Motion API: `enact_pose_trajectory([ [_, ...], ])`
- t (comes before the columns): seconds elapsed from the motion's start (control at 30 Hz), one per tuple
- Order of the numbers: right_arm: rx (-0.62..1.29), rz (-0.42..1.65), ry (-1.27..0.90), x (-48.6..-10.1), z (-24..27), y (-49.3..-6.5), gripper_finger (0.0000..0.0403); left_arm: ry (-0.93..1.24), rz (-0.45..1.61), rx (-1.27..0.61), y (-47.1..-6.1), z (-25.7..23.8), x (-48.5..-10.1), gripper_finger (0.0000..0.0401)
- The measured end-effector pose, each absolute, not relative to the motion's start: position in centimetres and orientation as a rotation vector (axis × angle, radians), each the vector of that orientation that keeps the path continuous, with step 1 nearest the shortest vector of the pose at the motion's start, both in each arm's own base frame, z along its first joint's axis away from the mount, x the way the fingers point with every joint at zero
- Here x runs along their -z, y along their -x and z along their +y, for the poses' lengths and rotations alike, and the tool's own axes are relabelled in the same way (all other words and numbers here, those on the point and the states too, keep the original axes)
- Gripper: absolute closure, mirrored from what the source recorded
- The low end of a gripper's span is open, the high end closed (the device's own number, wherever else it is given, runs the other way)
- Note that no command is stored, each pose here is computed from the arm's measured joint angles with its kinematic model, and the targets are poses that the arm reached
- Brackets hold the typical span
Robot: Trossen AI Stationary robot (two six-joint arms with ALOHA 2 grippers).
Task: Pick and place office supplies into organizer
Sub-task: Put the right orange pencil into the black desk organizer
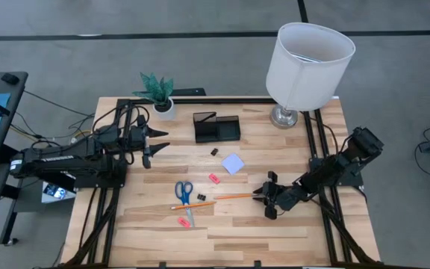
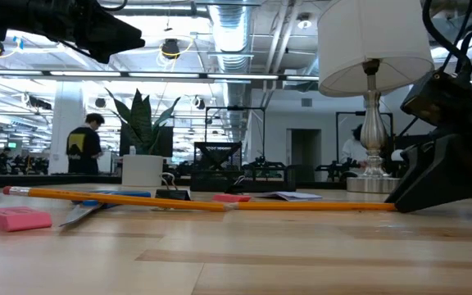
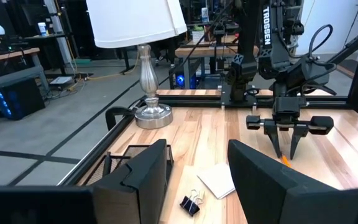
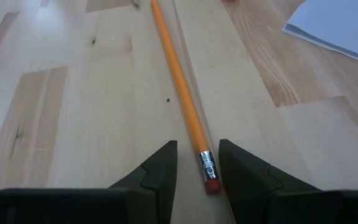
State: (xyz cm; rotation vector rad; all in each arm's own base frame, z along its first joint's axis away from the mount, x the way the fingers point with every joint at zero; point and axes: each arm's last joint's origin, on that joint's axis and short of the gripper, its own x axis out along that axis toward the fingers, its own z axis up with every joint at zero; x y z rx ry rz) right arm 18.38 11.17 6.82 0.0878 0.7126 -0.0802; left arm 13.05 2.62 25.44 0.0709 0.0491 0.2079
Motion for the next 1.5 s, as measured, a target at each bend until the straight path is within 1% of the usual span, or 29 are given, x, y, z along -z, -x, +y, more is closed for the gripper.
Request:
enact_pose_trajectory([
  [0.87,0.085,0.721,-0.075,-6.76,11.12,-18.34,0.0288,-0.07,0.05,-0.208,-13.05,2.62,-25.43,0.0236],
  [1.27,0.103,0.717,-0.066,-6.74,11.03,-18.31,0.0334,-0.07,0.05,-0.208,-13.05,2.62,-25.43,0.0236],
  [1.5,0.104,0.716,-0.065,-6.74,11.03,-18.32,0.0339,-0.07,0.05,-0.208,-13.05,2.62,-25.43,0.0236],
])
